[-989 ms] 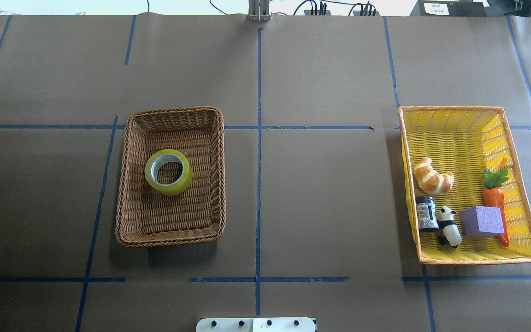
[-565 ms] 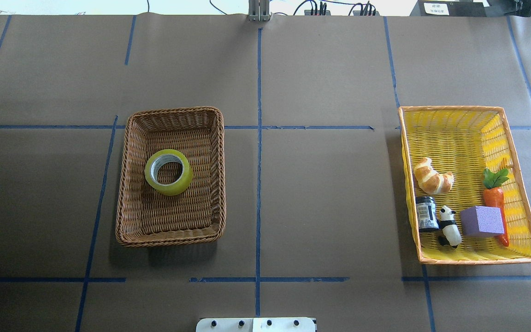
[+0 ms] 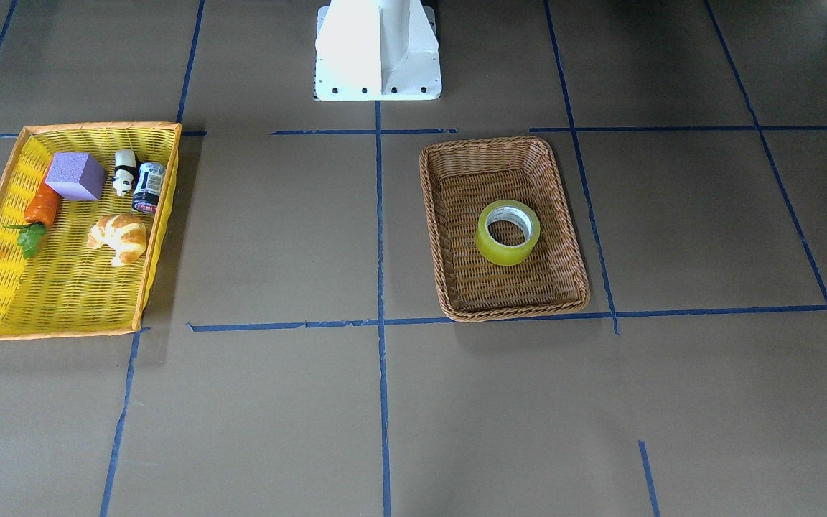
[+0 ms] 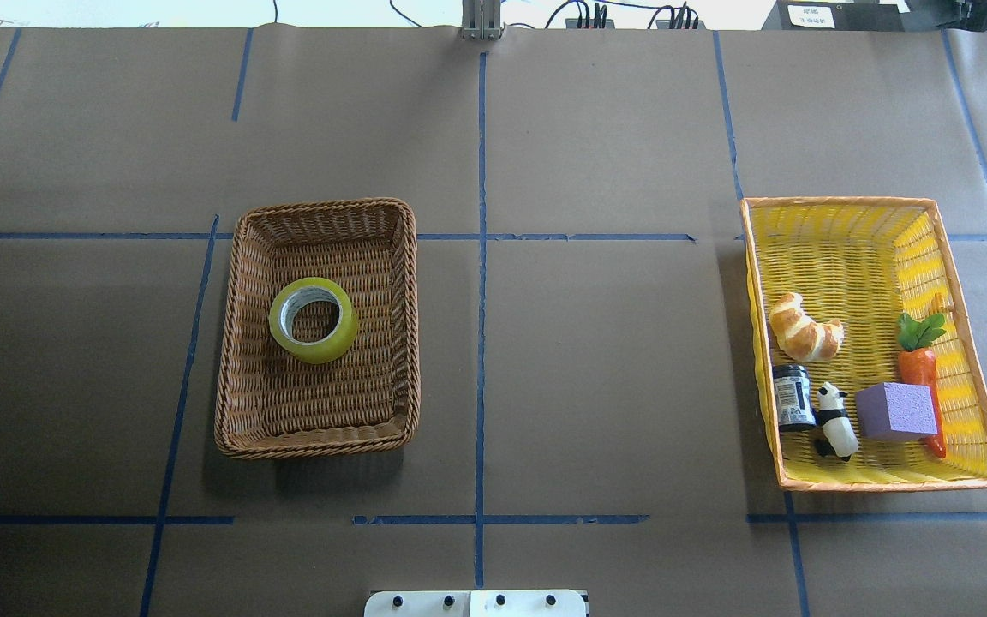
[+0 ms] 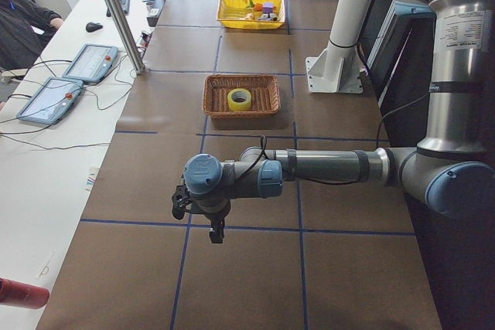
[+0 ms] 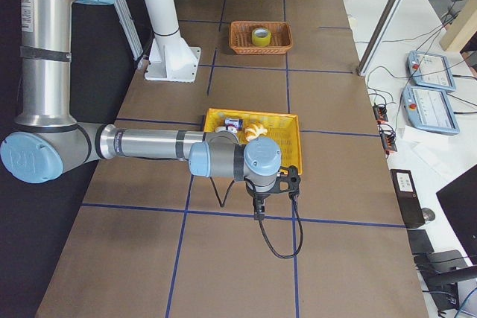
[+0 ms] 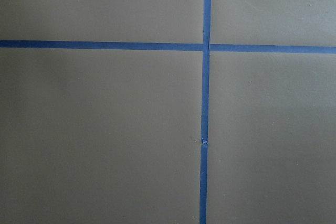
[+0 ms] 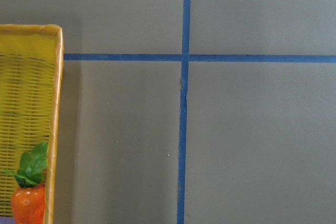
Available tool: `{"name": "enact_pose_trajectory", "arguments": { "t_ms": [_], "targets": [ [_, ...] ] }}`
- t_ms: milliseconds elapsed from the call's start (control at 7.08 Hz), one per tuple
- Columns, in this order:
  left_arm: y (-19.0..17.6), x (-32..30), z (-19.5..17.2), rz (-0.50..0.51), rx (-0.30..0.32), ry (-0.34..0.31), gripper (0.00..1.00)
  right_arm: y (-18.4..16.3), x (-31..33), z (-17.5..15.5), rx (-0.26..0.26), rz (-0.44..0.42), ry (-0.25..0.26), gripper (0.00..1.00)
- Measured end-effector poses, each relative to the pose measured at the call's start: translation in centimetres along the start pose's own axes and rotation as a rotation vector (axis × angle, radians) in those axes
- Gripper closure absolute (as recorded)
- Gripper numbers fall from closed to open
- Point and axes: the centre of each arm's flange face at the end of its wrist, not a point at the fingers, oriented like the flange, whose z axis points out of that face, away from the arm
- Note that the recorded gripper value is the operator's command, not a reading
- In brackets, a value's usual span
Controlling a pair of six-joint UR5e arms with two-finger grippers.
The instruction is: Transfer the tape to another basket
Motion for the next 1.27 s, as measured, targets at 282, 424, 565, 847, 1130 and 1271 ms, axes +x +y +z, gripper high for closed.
{"name": "enact_pose_trajectory", "arguments": {
  "t_ms": [282, 424, 565, 847, 1130, 1271],
  "targets": [
    [-0.08, 0.02, -0.06, 0.005, 0.004, -0.005, 0.0, 0.06, 0.07, 0.05, -0.002, 0.002, 0.0, 0.0],
    [-0.09, 0.02, -0.07, 0.006, 0.005, -0.006, 0.0, 0.08, 0.13, 0.01, -0.001, 0.002, 0.001, 0.0],
    [-0.09, 0.02, -0.08, 0.007, 0.006, -0.007, 0.0, 0.09, 0.18, -0.04, 0.0, 0.003, 0.001, 0.0],
    [-0.12, 0.02, -0.09, 0.007, 0.006, -0.007, 0.0, 0.1, 0.18, -0.11, 0.002, 0.003, 0.001, 0.0],
    [-0.15, 0.04, -0.13, 0.007, 0.007, -0.007, 0.0, 0.1, 0.18, -0.15, 0.003, 0.003, 0.001, 0.0],
    [-0.16, 0.04, -0.15, 0.007, 0.007, -0.007, 0.0, 0.1, 0.19, -0.17, 0.004, 0.003, 0.001, 0.0]
  ]
}}
